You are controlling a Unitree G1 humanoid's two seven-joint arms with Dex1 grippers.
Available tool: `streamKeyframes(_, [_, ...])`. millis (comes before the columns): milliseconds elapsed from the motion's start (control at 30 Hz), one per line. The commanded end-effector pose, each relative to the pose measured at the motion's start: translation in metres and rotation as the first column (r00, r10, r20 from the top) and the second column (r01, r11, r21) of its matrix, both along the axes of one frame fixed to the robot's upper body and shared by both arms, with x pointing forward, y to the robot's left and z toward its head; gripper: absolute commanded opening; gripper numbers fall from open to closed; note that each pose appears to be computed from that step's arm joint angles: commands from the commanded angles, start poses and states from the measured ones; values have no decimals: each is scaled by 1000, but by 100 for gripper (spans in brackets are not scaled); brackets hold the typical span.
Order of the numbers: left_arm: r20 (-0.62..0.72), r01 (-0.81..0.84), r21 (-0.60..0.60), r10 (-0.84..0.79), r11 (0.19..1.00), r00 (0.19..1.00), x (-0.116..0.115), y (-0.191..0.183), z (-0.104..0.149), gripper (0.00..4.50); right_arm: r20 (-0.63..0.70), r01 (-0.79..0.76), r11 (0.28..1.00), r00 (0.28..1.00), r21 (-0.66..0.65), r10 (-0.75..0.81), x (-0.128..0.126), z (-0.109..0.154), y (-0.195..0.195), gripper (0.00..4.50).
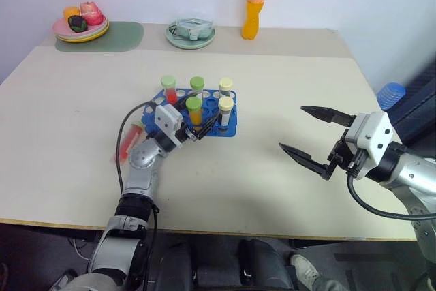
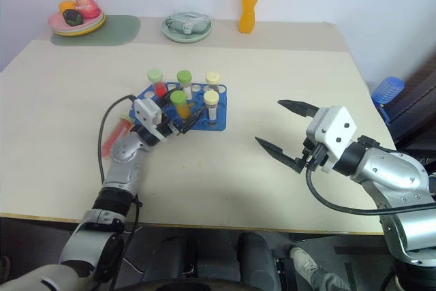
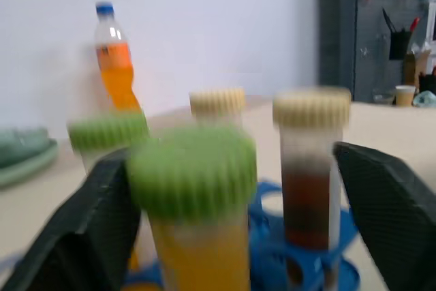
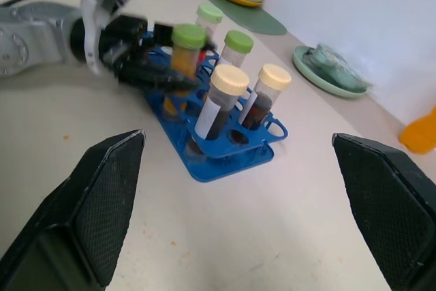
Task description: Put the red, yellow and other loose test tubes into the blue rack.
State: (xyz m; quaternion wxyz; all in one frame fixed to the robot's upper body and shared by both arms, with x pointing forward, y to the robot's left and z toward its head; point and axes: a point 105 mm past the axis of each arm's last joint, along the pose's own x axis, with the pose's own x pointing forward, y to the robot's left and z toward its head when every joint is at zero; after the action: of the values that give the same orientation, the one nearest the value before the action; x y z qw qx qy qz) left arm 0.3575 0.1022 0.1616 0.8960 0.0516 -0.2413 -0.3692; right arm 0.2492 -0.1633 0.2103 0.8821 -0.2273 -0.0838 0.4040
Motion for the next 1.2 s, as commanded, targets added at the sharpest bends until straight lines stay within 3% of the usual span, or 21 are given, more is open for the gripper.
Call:
streamKeyframes(33, [88, -15, -39, 19, 999, 996, -9, 12, 35, 438, 40, -21, 1000, 999, 17, 20, -5, 7, 6, 450])
streamKeyframes(133, [47, -105, -127, 112, 986, 993, -2, 34, 61, 438, 35, -29, 999, 999, 28, 28, -3, 4, 8, 450])
streamKeyframes(233, [-165, -286, -157, 261, 945, 951, 14, 73, 73, 438, 30, -42, 998, 999, 45, 41, 0, 2, 9, 450])
streamKeyframes(300, [-264, -432, -45, 407, 901, 875, 19, 92, 66, 438, 27, -50, 997, 998, 52, 48, 1, -1, 11, 450])
streamKeyframes(400, [-475, -504, 209, 537, 838, 697, 11, 128, 39, 438, 22, -67, 995, 998, 69, 65, 4, -6, 13, 450])
streamKeyframes(500, [-604, -475, 356, 586, 805, 541, -1, 148, 23, 438, 21, -82, 994, 997, 75, 80, 6, -10, 17, 450])
streamKeyframes(600, [-748, -292, 497, 574, 817, 333, -22, 155, -2, 438, 23, -99, 992, 995, 82, 98, 8, -12, 20, 450])
streamKeyframes(800, [-821, -196, 497, 531, 845, 208, -30, 150, -13, 438, 28, -103, 992, 995, 80, 101, 9, -15, 19, 450])
streamKeyframes(1067, [-814, -174, 545, 567, 820, 124, -12, 139, -26, 438, 34, -86, 993, 996, 80, 84, 7, -16, 18, 450])
streamKeyframes(1200, [-767, -187, 613, 635, 767, 92, 2, 148, -27, 438, 32, -66, 995, 997, 78, 63, 3, -16, 16, 450])
